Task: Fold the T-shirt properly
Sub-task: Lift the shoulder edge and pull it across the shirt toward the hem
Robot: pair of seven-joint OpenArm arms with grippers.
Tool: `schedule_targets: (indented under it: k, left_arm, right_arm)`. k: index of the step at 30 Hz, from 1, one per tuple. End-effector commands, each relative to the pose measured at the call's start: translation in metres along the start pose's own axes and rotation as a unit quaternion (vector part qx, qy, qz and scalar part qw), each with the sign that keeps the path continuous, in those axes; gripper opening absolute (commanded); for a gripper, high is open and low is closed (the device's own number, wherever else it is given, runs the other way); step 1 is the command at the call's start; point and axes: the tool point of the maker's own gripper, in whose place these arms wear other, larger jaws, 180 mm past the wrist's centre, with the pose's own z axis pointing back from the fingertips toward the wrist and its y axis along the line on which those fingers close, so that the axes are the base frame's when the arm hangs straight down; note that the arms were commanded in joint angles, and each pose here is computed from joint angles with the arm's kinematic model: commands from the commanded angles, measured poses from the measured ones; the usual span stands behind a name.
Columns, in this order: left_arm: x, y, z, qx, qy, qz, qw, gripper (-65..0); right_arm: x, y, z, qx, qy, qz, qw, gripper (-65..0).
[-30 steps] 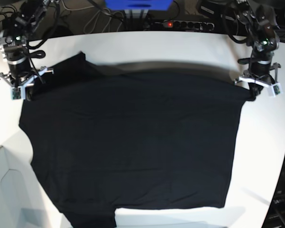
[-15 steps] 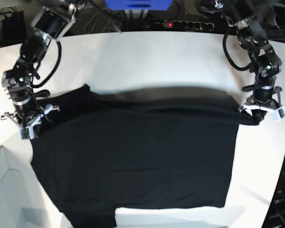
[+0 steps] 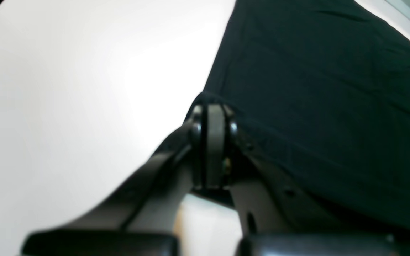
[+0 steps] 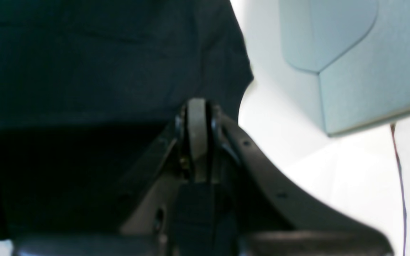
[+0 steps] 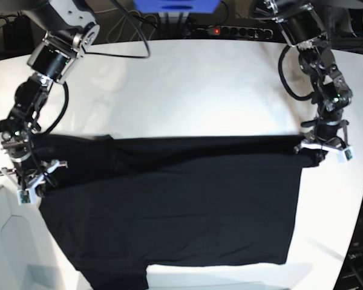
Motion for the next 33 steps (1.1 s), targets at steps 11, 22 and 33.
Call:
schedule_targets:
  k: [11,22,33]
  left_arm:
    - [0.046,-0.014,-0.006,-0.015,-0.057,0.000,0.998,-65.0]
    - [0.041,-0.012,-0.009,-0.013,-0.049,0.005,0.999,-65.0]
    - [0.042,-0.013,-0.016,-0.014,-0.047,0.013,0.999,-65.0]
  right_arm:
    - [0.045,-0.010,-0.026,0.014,-0.041,-0.020,0.9988,-65.0]
    - [0.052,0.010,-0.048,0.056,-0.051,0.002,0.9971,-65.0]
    - [0.045,0.012,-0.052,0.063,-0.044,-0.006,0.9971,-65.0]
